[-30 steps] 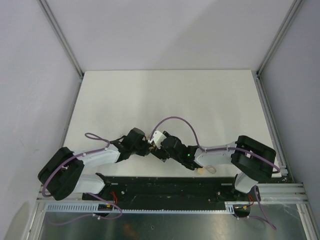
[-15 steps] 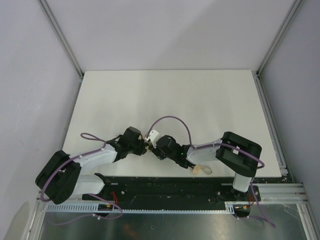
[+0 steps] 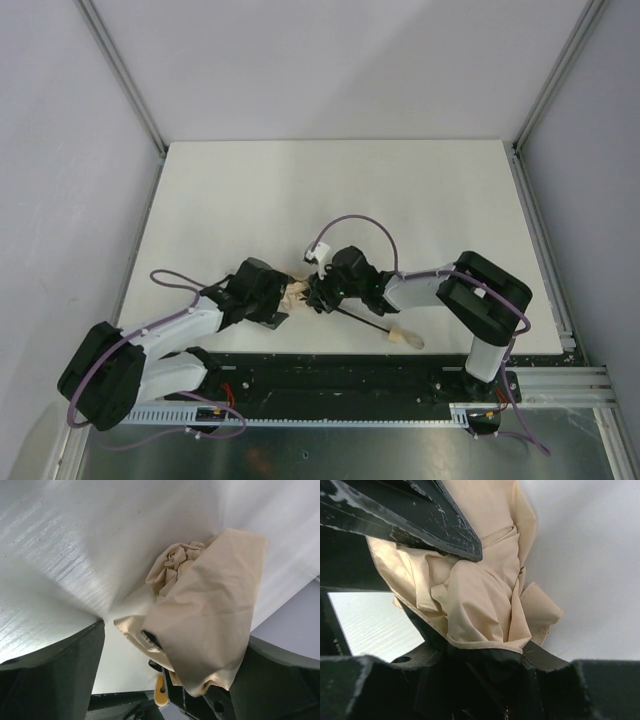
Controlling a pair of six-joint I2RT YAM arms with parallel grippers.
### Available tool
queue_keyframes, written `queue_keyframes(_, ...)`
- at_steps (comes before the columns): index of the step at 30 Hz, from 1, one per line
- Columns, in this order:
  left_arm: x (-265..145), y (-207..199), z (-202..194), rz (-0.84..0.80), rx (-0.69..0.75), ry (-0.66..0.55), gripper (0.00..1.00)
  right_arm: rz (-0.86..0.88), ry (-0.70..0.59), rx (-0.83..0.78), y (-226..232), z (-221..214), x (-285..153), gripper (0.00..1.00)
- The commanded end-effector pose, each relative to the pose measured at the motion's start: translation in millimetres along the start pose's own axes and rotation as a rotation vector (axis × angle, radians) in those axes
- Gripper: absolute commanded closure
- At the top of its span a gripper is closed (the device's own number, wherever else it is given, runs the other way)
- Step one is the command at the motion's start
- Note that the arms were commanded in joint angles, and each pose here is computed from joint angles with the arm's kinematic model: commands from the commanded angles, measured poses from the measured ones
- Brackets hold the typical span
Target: Put away the umbrella
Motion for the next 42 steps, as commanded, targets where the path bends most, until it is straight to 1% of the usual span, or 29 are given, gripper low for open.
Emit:
queue_keyframes(1, 5.6, 46.7, 12.9, 0.222, 0.048, -0.054, 0.02, 0.138, 0.129, 0.194, 2.0, -30.3, -9.7, 1.0)
queue_keyframes(4, 11.3, 48.4, 12.3, 0.255, 0.029, -0.049, 0.01, 0.188, 0.096, 0.225, 4.2, -22.8, -10.9, 1.0)
queue_keyframes(8, 21.5, 41.1, 8.0, 0.279, 0.033, -0.033, 0.01, 0.229, 0.061, 0.256, 8.4, -13.5, -12.9, 1.0)
queue_keyframes(12, 29.7, 33.2, 2.2, 0.295, 0.073, -0.024, 0.04, 0.253, 0.027, 0.297, 10.4, -4.4, -11.0, 1.0)
queue_keyframes(16, 34.1, 34.0, -3.0, 0.302, 0.105, -0.022, 0.13, 0.295, 0.01, 0.36, 13.9, 5.8, -7.0, 1.0)
queue_keyframes(19, 35.2, 39.1, -2.2, 0.296, 0.127, -0.031, 0.24, 0.335, 0.013, 0.411, 14.2, 11.4, -4.6, 1.0)
queue_keyframes(21, 35.5, 39.7, -1.6, 0.273, 0.145, -0.041, 0.38, 0.358, 0.027, 0.438, 14.1, 15.0, -2.7, 1.0)
queue_keyframes(22, 35.7, 39.3, -0.9, 0.259, 0.156, -0.048, 0.47, 0.368, 0.031, 0.451, 14.2, 17.1, -2.6, 1.0)
queue_keyframes(25, 34.7, 38.5, 1.7, 0.214, 0.19, -0.067, 0.84, 0.397, 0.029, 0.501, 11.4, 23.9, -6.7, 1.0)
queue_keyframes(26, 33.4, 38.1, 1.9, 0.199, 0.194, -0.067, 0.92, 0.405, 0.029, 0.524, 9.6, 26.2, -9.3, 1.0)
queue_keyframes(27, 32.1, 37.4, 2.2, 0.184, 0.199, -0.068, 0.96, 0.412, 0.03, 0.549, 7.8, 28.7, -12.5, 1.0)
queue_keyframes(28, 30.3, 36.2, 2.3, 0.169, 0.203, -0.069, 0.98, 0.417, 0.032, 0.573, 6.1, 31.6, -16.4, 0.96)
queue_keyframes(29, 28.3, 34.9, 2.3, 0.155, 0.206, -0.067, 0.99, 0.418, 0.032, 0.593, 4.6, 35.2, -21.2, 0.87)
queue_keyframes(30, 25.9, 33.3, 2.1, 0.141, 0.205, -0.061, 0.99, 0.414, 0.033, 0.608, 3.6, 38.7, -26.6, 0.73)
queue_keyframes(31, 23.8, 31.4, 2.3, 0.129, 0.198, -0.052, 1.0, 0.407, 0.027, 0.616, 2.7, 43.6, -33.7, 0.53)
queue_keyframes(32, 21.7, 30.3, 2.2, 0.125, 0.187, -0.035, 1.0, 0.401, 0.022, 0.622, 2.1, 48.5, -40.6, 0.36)
queue_keyframes(33, 20.1, 29.3, 2.5, 0.123, 0.176, -0.017, 1.0, 0.397, 0.016, 0.629, 0.6, 53.0, -47.5, 0.21)
queue_keyframes(34, 18.4, 27.0, 2.6, 0.117, 0.173, -0.001, 1.0, 0.393, 0.007, 0.63, -0.9, 57.5, -54.6, 0.11)
queue_keyframes(35, 16.6, 23.8, 2.7, 0.104, 0.184, 0.009, 1.0, 0.386, -0.005, 0.629, -2.6, 62.2, -62.4, 0.06)
queue_keyframes(36, 14.6, 20.2, 3.0, 0.09, 0.198, 0.014, 1.0, 0.372, -0.018, 0.628, -5.2, 66.4, -70.2, 0.03)
queue_keyframes(40, -1.4, -3.5, 0.6, -0.014, 0.245, 0.07, 1.0, 0.295, -0.102, 0.625, -20.2, 84.8, -108.8, 0.01)
queue_keyframes(42, -12.1, -16.6, 0.0, -0.078, 0.251, 0.097, 1.0, 0.216, -0.146, 0.658, -32.8, 90.4, -130.4, 0.01)
Point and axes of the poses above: each gripper's point midway between its finger pads, its own x axis out along the fingers, its own y axis along the line the jaws close on, z = x × y, the point moved 9 cm from there along -x, back along the fingers, and after that the axes turned 3 degrees about -x, right-handed, at the moved point
